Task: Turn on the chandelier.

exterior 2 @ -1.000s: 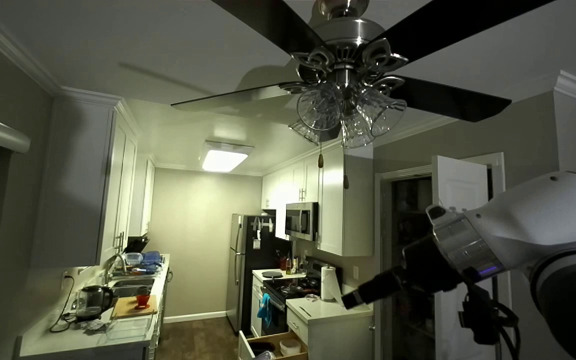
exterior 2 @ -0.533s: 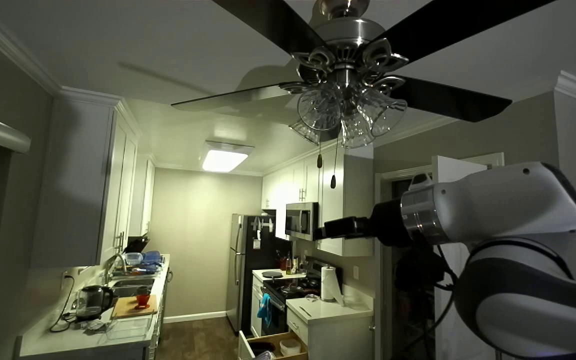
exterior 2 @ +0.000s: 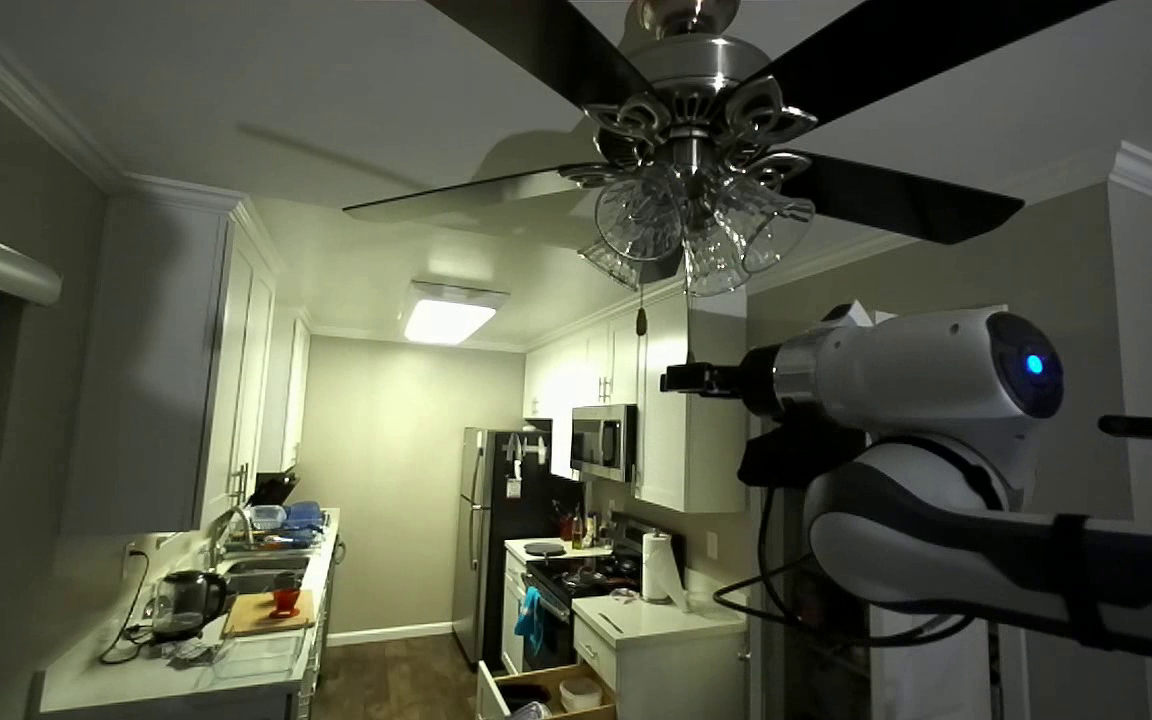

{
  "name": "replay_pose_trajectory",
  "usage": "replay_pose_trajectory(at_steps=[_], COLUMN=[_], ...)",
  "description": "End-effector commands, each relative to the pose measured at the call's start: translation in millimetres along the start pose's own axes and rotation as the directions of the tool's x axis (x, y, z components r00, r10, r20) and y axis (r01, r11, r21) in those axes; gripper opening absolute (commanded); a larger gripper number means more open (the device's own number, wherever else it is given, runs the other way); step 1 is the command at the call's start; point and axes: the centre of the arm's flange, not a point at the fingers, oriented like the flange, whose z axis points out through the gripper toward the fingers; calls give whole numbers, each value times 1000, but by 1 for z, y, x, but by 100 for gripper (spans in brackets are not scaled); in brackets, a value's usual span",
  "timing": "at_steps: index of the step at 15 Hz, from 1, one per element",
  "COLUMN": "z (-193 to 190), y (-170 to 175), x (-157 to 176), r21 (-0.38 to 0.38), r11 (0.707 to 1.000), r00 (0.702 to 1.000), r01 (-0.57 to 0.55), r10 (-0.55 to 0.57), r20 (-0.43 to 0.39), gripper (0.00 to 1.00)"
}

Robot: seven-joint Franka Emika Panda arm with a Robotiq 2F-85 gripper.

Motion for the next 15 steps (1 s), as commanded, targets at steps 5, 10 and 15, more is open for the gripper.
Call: replay_pose_trajectory(at_steps=[5,10,15], z=[15,10,6], y=[13,8,-8], x=[-1,0,21], r21=[-61,-51,-54], r11=[998,999,998], r00=[1000,1000,999], r01=[2,5,13], r10=[-1,-5,-16], r20=[18,13,-51], gripper=[100,100,100])
